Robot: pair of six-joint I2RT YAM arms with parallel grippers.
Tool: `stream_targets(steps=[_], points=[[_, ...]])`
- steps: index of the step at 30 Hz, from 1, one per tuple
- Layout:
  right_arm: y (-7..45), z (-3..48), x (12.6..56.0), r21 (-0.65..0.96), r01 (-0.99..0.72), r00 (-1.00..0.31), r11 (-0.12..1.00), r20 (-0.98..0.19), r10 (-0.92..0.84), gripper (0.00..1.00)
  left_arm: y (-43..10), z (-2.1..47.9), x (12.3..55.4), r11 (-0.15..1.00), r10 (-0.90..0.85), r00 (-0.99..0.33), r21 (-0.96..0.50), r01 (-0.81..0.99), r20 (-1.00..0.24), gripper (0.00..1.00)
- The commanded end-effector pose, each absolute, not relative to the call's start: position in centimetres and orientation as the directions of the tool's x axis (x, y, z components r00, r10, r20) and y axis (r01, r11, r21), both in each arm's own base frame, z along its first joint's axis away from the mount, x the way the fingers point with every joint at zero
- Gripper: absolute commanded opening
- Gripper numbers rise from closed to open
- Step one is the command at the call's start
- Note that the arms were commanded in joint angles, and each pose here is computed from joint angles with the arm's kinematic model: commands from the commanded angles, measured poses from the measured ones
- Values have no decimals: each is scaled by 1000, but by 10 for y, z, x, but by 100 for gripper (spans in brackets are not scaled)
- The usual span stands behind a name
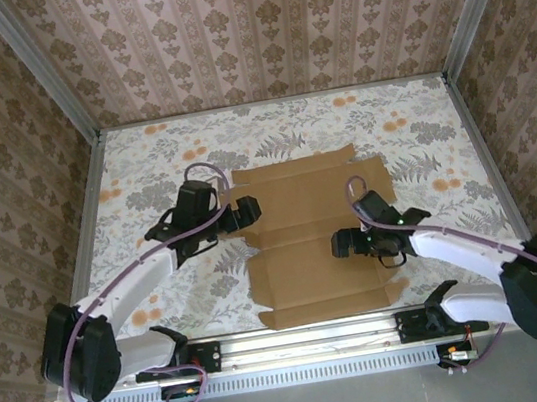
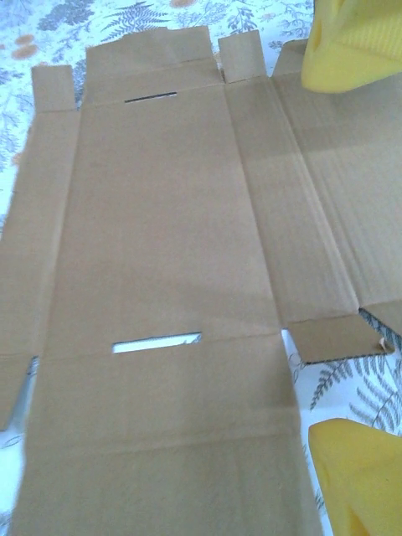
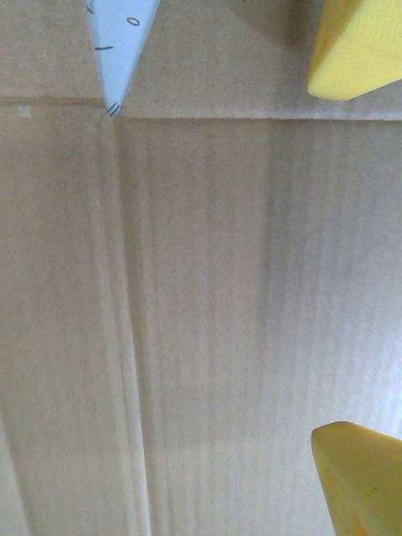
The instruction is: Fold the paper box
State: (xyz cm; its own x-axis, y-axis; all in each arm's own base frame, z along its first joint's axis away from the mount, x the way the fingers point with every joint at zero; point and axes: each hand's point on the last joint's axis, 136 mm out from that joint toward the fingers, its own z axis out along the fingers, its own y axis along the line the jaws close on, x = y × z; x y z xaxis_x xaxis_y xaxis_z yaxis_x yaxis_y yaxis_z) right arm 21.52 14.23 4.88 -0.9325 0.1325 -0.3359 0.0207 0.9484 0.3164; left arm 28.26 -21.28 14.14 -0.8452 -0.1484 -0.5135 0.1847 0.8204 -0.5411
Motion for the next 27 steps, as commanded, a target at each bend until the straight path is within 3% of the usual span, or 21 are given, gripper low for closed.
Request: stream_targets(steps=[1, 6, 14, 17, 21, 24, 27], points=[[152, 84, 225, 397, -26, -884, 917, -438, 165, 100, -192, 145, 281, 835, -116, -838, -509, 208, -533, 100], [155, 122, 241, 453, -66, -812, 889, -542, 216, 100, -155, 141, 293, 824, -196, -862, -555, 114, -468, 99], [177, 136, 243, 511, -155, -851, 845, -503, 149, 97, -139, 130, 311, 822, -195, -895, -565, 74, -402, 90], [186, 128, 241, 518, -158, -869, 841, -478, 131, 89, -139, 124, 317, 840, -152, -904, -534, 94, -399, 88], [195, 108, 237, 460, -151, -887, 875, -453, 85, 83, -140, 111, 321, 844, -133, -922, -529, 87, -363, 76], [200, 93, 235, 439, -128, -905, 889, -418, 77, 70, -154, 105, 318, 810, -129, -943, -582, 78, -307, 64], [201, 75, 232, 421, -92, -923, 902, -377, 81, 58, -171, 99, 305, 809, -74, -962, -580, 95, -261, 63]])
